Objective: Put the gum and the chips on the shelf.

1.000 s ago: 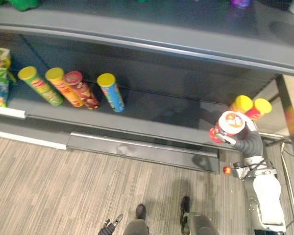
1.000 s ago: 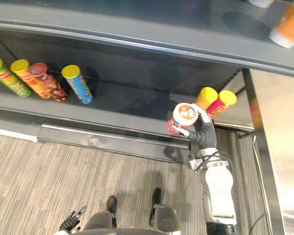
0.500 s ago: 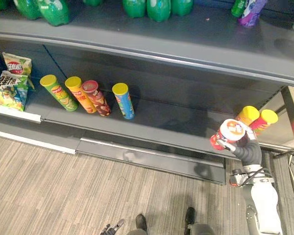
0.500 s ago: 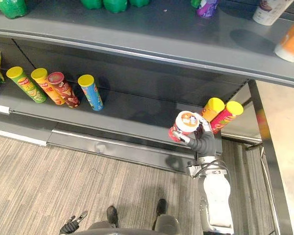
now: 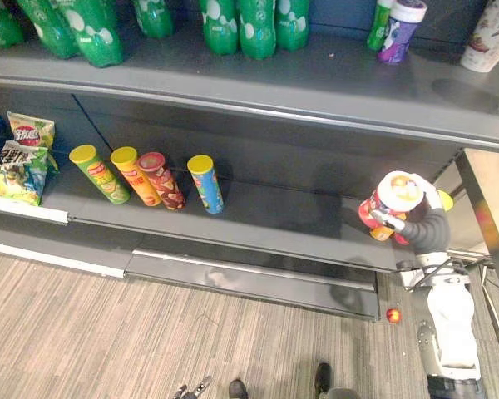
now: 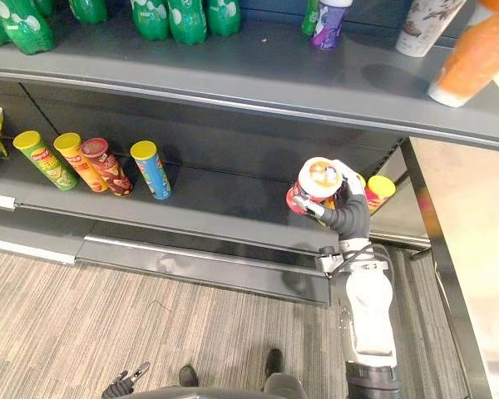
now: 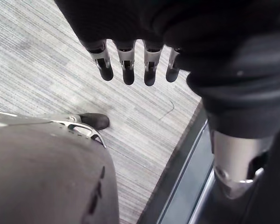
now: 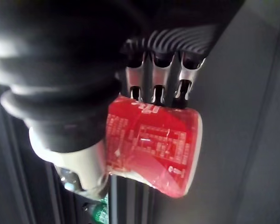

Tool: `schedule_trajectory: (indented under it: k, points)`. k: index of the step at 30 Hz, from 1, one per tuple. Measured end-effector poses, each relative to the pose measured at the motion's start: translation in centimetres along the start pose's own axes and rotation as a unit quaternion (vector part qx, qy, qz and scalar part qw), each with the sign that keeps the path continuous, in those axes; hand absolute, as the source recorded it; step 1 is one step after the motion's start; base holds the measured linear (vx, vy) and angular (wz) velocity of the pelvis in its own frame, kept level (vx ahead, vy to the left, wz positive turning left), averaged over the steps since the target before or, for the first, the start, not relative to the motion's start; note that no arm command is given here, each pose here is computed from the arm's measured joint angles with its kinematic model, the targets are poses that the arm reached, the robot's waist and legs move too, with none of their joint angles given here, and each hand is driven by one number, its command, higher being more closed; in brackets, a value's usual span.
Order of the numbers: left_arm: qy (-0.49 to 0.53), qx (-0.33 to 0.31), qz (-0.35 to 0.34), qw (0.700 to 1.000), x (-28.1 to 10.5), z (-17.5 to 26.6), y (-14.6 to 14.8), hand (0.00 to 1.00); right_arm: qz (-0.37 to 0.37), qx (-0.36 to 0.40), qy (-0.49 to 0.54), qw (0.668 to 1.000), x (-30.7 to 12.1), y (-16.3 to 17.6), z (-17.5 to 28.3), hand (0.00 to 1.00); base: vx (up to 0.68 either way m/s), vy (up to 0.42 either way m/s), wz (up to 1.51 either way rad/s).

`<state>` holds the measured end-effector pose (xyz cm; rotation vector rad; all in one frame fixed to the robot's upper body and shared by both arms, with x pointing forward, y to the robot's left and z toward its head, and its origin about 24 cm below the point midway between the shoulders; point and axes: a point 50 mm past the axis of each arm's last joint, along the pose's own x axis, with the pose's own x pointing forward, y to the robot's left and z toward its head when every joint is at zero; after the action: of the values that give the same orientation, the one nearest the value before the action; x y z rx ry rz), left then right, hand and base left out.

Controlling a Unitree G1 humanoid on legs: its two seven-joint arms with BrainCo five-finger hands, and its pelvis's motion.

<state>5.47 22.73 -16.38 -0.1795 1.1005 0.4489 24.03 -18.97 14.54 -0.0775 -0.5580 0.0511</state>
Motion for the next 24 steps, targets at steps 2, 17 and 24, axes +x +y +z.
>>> schedule_trajectory:
  k: [2,17,24]
  points:
    - [0.004,0.001,0.001,1.000,0.0,-0.1,0.1,0.00,0.003,0.008,-0.012,1.000,0.6,-0.2,0.4,1.00,-0.06,-0.028,-0.18]
    - [0.014,0.032,-0.003,0.999,0.0,-0.4,0.2,0.00,0.035,0.028,-0.078,0.996,3.9,-0.4,3.1,1.00,-0.02,-0.021,-0.04]
    - [0.020,0.053,-0.008,0.998,0.0,-0.4,0.3,0.00,0.063,0.011,-0.110,0.992,5.7,-0.2,4.7,1.00,-0.02,-0.023,-0.08]
